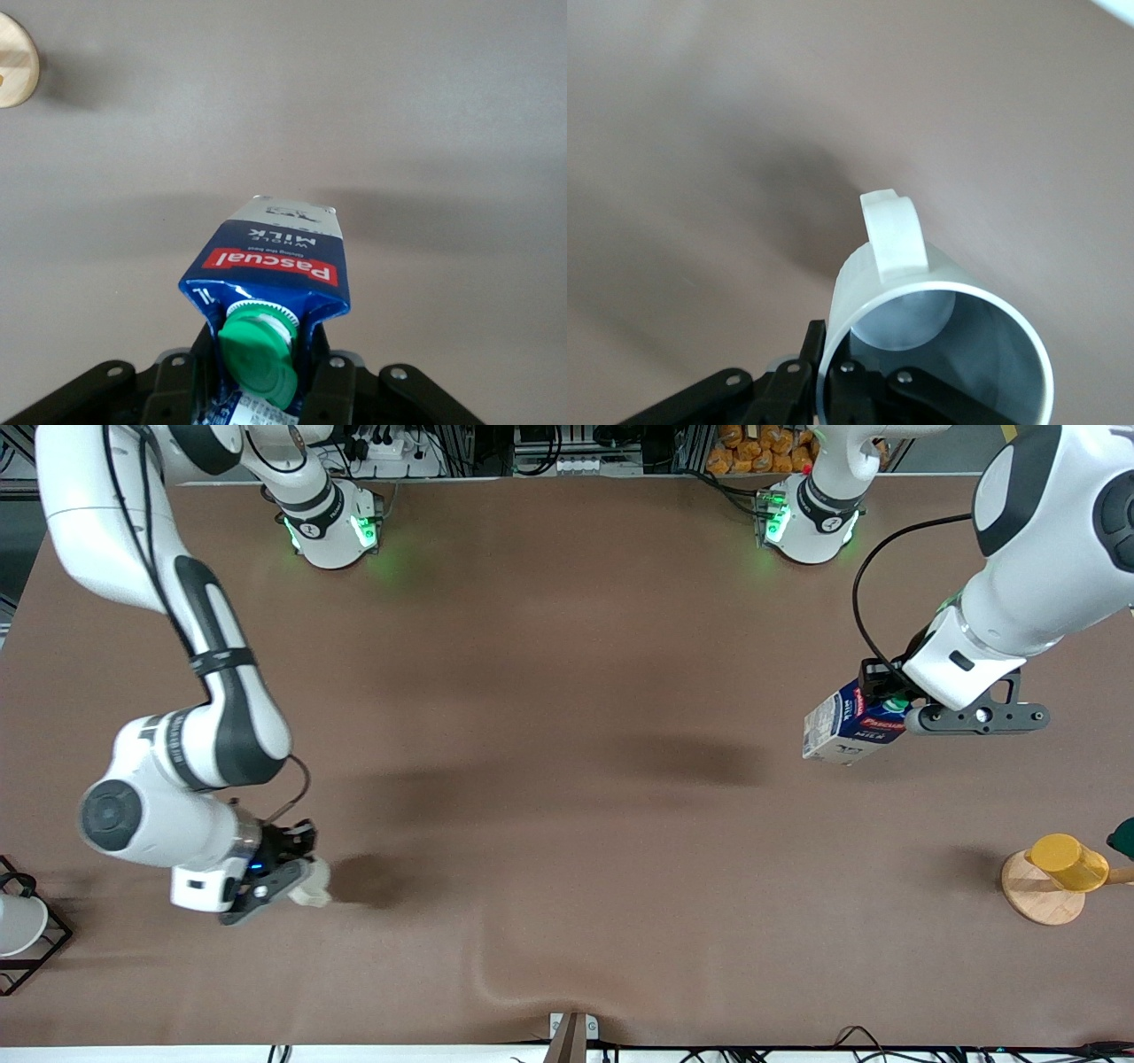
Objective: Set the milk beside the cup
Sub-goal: 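Carry the mug toward the table middle with the right gripper while the left lifts milk, then release the mug and withdraw the right gripper while the left gripper carries milk, then lower the milk carton beside the mug with the left gripper, then open the left gripper and draw it back from the carton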
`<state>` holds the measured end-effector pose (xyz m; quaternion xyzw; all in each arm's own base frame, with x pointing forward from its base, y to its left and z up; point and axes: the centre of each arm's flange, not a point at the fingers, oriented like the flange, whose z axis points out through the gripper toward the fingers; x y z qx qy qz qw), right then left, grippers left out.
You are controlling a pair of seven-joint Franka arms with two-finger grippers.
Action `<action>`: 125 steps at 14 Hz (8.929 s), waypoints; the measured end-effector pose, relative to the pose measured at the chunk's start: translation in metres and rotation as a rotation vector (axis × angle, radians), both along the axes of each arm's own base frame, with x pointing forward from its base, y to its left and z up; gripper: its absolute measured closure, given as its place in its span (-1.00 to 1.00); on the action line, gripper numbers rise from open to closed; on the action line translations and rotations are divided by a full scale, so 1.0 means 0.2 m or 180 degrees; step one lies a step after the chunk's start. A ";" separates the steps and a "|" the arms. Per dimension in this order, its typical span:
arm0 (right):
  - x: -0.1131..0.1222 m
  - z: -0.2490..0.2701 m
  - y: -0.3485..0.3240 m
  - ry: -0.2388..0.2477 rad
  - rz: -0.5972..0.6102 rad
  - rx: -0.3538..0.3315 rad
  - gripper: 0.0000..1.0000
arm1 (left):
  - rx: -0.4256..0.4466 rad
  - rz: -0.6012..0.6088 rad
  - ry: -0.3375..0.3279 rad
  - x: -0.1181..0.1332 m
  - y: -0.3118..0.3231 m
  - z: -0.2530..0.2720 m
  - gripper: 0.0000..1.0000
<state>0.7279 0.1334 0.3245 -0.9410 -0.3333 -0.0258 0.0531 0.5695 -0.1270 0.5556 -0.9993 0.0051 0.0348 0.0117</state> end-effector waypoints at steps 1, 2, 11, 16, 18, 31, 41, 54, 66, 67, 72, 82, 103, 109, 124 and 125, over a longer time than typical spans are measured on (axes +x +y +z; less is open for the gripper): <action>-0.02 0.01 0.17 -0.0072 0.0136 0.0034 0.89 | -0.0001 0.0000 -0.0003 0.00 0.00 0.02 0.17; -0.06 0.00 0.35 -0.0113 0.0286 0.0056 0.89 | 0.0000 0.0001 -0.0001 0.00 0.00 0.02 0.17; -0.55 -0.27 1.52 -0.0263 0.1061 0.0200 0.89 | -0.0036 0.0016 0.0052 0.00 -0.04 -0.02 0.17; -0.61 -0.38 1.59 -0.0206 0.1153 0.0185 0.89 | -0.0071 0.0048 0.0075 0.00 -0.08 -0.03 0.17; -0.63 -0.41 1.62 -0.0228 0.1183 0.0201 0.89 | -0.0071 0.0062 0.0071 -0.01 -0.09 -0.02 0.17; -0.60 -0.42 1.67 -0.0713 0.1551 0.0175 0.89 | -0.0098 0.0148 0.0008 -0.07 -0.31 0.05 0.17; -0.55 -0.14 1.69 -0.0922 0.1340 0.0283 -1.00 | -0.0101 0.0336 0.0144 -0.19 -0.70 -0.04 0.17; -0.37 1.00 0.03 -0.0282 -0.0209 -0.0287 -1.00 | -0.0439 0.0591 0.0021 -0.13 -1.55 -0.61 0.17; -0.76 1.50 -0.71 0.0264 -0.1935 -0.0348 -1.00 | -0.0295 0.0658 -0.0133 -0.19 -1.87 -0.95 0.17; -0.79 1.53 -0.70 0.0305 -0.2066 -0.0339 -1.00 | -0.0290 0.0624 -0.0124 -0.19 -1.87 -0.97 0.17; -0.89 1.64 -0.76 0.0331 -0.2321 -0.0332 -1.00 | -0.0244 0.0471 -0.0170 -0.17 -1.86 -0.99 0.18; -0.93 1.67 -0.81 0.0369 -0.2388 -0.0335 -1.00 | -0.0241 0.0429 -0.0200 -0.16 -1.87 -1.04 0.04; -0.94 1.69 -0.84 0.0346 -0.2416 -0.0329 -1.00 | -0.0169 0.1293 -0.0604 0.18 -0.75 0.12 -1.00; -0.94 1.69 -0.83 0.0346 -0.2410 -0.0329 -1.00 | 0.0032 0.0924 -0.0449 0.19 -0.32 0.25 -1.00; -0.94 1.69 -0.81 0.0347 -0.2381 -0.0328 -1.00 | 0.0122 0.0520 -0.0156 0.00 0.22 0.35 -1.00; -0.94 1.69 -0.81 0.0347 -0.2380 -0.0328 -1.00 | 0.0123 0.0455 -0.0162 0.00 0.26 0.35 -1.00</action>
